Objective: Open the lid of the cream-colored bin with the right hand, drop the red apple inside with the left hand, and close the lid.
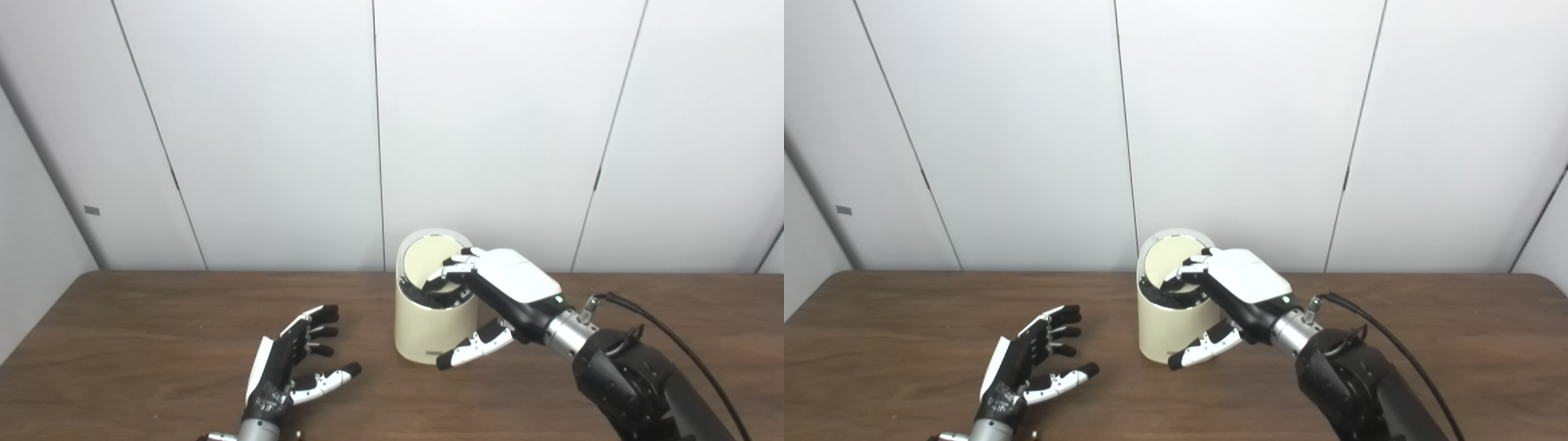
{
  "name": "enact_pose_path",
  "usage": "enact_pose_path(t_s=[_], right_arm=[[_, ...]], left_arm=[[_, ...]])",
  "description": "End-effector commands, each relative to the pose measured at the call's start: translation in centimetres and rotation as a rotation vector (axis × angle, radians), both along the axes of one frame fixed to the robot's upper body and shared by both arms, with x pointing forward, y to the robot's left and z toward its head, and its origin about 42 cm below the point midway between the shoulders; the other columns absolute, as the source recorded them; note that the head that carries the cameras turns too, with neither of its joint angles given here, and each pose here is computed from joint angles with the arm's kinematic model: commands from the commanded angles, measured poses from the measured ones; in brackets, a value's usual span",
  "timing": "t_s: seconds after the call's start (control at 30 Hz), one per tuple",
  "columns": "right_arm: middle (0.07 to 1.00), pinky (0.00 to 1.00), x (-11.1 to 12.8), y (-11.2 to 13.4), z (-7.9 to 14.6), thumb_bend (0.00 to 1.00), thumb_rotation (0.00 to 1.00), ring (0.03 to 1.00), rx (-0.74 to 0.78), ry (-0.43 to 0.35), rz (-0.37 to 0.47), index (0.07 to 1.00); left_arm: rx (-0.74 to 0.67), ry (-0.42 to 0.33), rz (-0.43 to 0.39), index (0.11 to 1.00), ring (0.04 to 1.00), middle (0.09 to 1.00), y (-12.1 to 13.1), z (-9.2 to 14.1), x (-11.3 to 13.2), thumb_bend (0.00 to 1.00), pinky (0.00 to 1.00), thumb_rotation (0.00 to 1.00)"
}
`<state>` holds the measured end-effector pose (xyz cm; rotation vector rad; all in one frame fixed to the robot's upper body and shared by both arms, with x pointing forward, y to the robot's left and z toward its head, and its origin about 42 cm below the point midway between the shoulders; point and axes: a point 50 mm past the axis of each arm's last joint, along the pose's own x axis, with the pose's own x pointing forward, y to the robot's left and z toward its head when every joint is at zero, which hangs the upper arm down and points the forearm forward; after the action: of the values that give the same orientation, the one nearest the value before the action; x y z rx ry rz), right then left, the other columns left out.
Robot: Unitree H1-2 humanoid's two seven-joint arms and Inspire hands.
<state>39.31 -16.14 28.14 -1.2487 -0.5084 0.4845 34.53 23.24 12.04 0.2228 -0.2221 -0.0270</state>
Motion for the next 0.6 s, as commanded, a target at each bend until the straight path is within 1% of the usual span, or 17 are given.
enact_pose_path(t_s=[0.0,0.13,0.23,0.3,0.37,0.5,0.57], right_arm=[[0.729,0.96,0.3,-0.3,-0.8,0.71,0.50,0.890,-0.093,0.072,-0.006,0.734],[0.746,0.96,0.6,-0.3,-0.6,0.72,0.56,0.897,-0.134,0.092,-0.018,0.748],[0.747,0.96,0.5,-0.3,0.1,0.72,0.53,0.895,-0.112,0.090,-0.023,0.747],[0.750,0.96,0.5,-0.4,0.9,0.72,0.50,0.896,-0.087,0.074,-0.028,0.747],[0.746,0.96,0.5,-0.5,2.0,0.70,0.49,0.892,-0.050,0.034,-0.026,0.745],[0.750,0.97,0.3,-0.7,3.8,0.68,0.50,0.897,-0.007,-0.009,-0.022,0.751],[0.745,0.94,0.3,-0.8,4.5,0.68,0.50,0.890,0.008,-0.033,-0.026,0.747]], left_arm=[[0.003,0.003,-0.001,0.802,0.745,0.795,0.1,-0.4,-0.2,0.71,0.62,0.00],[0.007,0.001,-0.003,0.801,0.740,0.793,-0.1,-0.4,-0.1,0.71,0.61,0.00],[0.009,0.001,-0.004,0.798,0.736,0.792,-0.1,-0.5,0.0,0.71,0.60,0.00],[0.006,0.000,-0.006,0.800,0.738,0.795,-0.1,-0.6,0.1,0.71,0.60,0.00],[0.008,0.000,-0.006,0.798,0.739,0.794,-0.2,-0.7,0.2,0.71,0.60,0.00],[0.005,0.001,-0.007,0.792,0.736,0.789,-0.3,-0.8,0.4,0.71,0.60,0.00],[0.003,0.002,-0.008,0.791,0.734,0.790,-0.3,-0.8,0.4,0.71,0.59,0.00]])
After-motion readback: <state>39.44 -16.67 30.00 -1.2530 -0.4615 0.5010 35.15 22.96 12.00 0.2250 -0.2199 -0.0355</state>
